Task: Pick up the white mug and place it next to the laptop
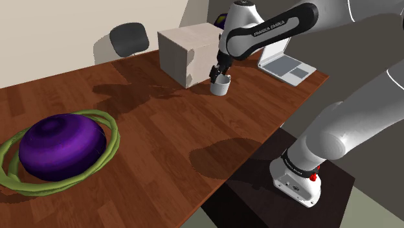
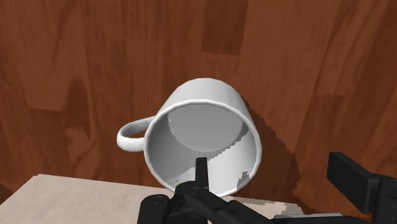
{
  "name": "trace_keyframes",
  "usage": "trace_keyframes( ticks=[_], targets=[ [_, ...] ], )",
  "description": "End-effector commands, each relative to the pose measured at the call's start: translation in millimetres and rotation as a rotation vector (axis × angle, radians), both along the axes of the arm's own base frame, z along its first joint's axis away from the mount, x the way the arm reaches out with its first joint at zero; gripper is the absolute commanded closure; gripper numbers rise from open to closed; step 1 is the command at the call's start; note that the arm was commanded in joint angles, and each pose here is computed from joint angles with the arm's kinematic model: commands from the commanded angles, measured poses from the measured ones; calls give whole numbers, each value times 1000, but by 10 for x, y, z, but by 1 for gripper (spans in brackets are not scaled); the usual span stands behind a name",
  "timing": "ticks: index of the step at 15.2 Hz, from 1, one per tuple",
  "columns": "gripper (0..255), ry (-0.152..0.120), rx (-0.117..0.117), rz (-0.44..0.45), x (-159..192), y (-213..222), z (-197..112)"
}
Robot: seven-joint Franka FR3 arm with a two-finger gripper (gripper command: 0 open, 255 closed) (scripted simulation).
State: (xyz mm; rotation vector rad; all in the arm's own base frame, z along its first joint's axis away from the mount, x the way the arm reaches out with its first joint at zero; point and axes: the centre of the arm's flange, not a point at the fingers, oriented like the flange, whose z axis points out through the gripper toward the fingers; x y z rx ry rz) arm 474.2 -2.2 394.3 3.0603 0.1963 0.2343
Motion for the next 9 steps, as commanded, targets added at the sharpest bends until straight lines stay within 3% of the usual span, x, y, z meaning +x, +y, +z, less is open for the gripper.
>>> trace_keyframes(
  ticks=[1, 9],
  targets=[
    [0, -1, 2, 0, 53, 7, -121],
    [0, -1, 2, 0, 107, -12, -464]
  ],
)
